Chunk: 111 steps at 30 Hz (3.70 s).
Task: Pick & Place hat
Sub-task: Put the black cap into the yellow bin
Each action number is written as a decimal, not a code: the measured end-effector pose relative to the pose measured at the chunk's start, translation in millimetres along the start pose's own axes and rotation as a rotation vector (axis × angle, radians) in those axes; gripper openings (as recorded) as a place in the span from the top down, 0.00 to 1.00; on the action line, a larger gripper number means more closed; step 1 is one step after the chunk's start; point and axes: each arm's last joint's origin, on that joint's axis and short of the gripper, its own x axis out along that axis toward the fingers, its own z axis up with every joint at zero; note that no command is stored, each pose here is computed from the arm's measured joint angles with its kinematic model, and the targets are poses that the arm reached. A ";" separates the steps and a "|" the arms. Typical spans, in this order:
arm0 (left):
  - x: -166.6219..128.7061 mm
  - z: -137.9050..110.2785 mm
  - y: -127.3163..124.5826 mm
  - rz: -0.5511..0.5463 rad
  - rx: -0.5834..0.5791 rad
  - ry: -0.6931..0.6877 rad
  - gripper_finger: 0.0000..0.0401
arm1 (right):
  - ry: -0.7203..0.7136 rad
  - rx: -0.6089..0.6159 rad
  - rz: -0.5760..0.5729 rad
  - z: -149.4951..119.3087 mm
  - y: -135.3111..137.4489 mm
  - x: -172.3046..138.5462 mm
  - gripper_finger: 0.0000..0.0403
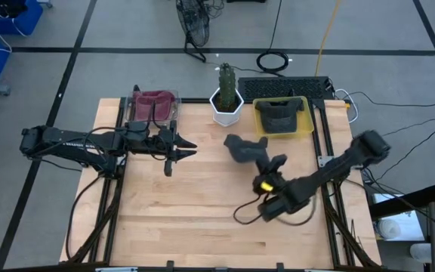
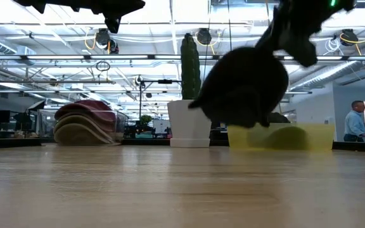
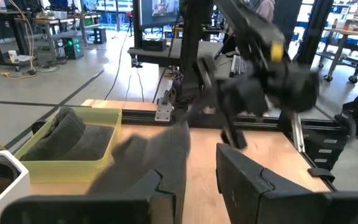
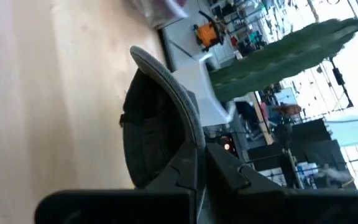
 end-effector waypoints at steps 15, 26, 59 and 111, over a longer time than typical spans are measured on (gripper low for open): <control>0.0 0.0 -0.1 0.000 -0.006 0.000 0.78 | 0.129 -0.217 -0.038 -34.1 -95.1 4.1 0.99; 0.0 -0.2 -0.2 -0.001 -0.011 0.002 0.78 | 0.340 -0.318 -0.078 -78.9 -87.2 29.0 0.99; 0.0 0.1 0.0 0.001 -0.002 -0.001 0.78 | 0.258 -0.293 -0.209 -106.9 -61.3 44.1 0.99; 0.0 -0.7 0.1 0.002 -0.002 0.008 0.78 | 0.149 0.013 -0.359 -145.0 -58.1 74.9 0.74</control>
